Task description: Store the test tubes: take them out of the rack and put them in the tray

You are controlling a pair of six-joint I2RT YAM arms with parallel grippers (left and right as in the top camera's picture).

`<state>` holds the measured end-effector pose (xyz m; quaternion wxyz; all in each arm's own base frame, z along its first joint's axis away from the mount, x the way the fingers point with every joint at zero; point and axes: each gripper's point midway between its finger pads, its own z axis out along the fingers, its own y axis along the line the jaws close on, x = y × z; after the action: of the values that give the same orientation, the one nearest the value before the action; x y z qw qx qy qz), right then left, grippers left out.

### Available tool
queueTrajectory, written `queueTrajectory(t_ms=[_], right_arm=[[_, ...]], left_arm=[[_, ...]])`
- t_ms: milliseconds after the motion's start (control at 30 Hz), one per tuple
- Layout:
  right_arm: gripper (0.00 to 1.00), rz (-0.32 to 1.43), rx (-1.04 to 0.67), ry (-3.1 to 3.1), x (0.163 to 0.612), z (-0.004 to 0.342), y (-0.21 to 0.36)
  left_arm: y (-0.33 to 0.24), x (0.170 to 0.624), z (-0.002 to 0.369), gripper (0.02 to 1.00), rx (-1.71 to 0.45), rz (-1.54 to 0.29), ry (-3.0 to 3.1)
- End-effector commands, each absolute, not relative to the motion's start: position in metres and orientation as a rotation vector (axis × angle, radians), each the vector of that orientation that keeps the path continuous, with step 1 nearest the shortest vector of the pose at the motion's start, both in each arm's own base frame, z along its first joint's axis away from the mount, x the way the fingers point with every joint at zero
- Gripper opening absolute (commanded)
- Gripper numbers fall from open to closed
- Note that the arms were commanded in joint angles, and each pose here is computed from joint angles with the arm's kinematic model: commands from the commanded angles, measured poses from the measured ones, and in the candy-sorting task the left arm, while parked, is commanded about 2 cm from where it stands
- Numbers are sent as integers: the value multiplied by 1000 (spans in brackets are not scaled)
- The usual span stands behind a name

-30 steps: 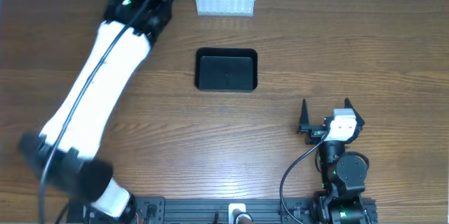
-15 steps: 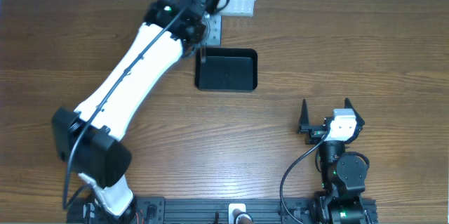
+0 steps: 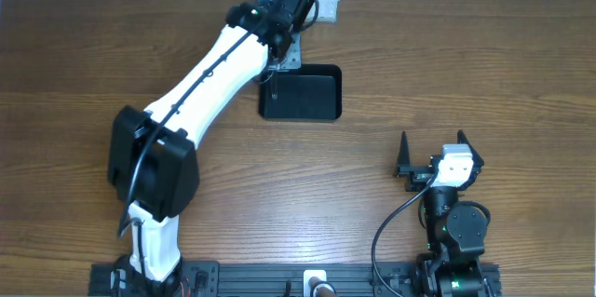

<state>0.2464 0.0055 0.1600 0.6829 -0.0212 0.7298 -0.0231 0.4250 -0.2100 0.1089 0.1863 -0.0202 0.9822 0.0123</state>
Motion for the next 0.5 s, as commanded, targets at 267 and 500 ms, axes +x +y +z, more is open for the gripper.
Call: queueTrajectory(t_ms=[267,500], right_arm=[[991,-70,-36,1636,246,159,2],[991,-70,-36,1636,246,159,2]], left_arm=[[-204,430,60,139,-85,118,2834],[-202,430,50,172,-92,119,2859]])
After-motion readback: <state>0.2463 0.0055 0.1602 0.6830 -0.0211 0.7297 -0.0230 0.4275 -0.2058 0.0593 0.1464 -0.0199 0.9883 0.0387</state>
